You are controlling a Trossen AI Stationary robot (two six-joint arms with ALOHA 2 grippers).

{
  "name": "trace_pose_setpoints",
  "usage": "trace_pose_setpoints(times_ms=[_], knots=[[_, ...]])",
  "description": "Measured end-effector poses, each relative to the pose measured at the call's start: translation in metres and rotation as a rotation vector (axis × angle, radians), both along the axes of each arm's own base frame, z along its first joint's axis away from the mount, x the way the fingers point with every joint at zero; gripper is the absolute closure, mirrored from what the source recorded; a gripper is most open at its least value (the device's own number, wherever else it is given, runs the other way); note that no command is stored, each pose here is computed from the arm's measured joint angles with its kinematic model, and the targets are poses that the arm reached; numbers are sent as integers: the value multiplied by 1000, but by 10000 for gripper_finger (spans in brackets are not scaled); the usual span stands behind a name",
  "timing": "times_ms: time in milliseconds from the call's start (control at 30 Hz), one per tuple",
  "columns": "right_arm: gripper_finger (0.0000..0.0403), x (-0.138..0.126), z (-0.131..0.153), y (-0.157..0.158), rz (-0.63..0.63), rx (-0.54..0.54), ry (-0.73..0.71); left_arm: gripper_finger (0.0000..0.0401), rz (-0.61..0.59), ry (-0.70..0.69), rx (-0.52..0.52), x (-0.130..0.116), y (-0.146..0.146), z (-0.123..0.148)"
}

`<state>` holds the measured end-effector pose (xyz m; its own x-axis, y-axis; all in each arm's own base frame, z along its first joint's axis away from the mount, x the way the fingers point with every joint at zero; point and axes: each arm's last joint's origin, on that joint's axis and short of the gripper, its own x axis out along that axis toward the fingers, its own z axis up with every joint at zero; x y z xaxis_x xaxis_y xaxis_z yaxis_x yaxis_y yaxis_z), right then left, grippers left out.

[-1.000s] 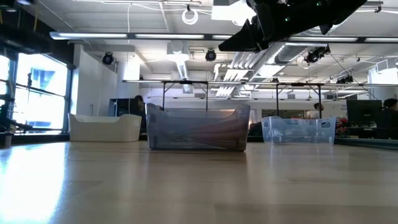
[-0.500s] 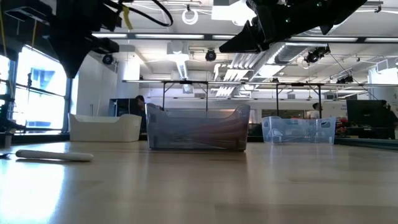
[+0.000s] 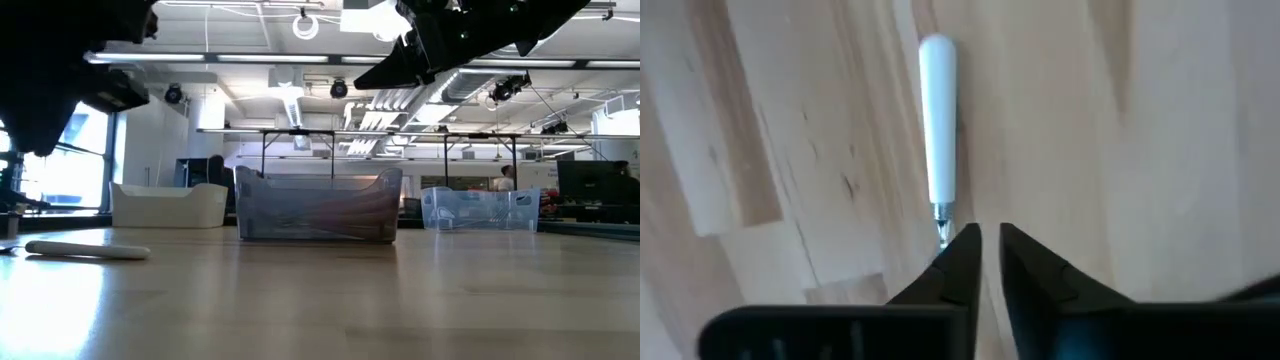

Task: Sort silverware by color (type)
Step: Put the left white fork into the white bin

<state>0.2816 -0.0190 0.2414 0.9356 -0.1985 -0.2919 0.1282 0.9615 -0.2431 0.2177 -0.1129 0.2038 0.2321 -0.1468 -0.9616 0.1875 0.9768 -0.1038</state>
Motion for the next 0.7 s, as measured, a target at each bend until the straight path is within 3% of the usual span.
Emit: trace_pose_setpoints(times_ms=[200,367,500,700], knots=[[403,0,0,0,0,0,-4,300,-7,115,60,4,-14,-30],[403,0,1,0,0,1,-9,258,28,161,121,12,-9,-46],[403,0,1,0,0,0,-8,254,66,179,108,17,-2,-50],[403,0,1,0,0,0,-7,279,41,208,23,20,-5,-55]])
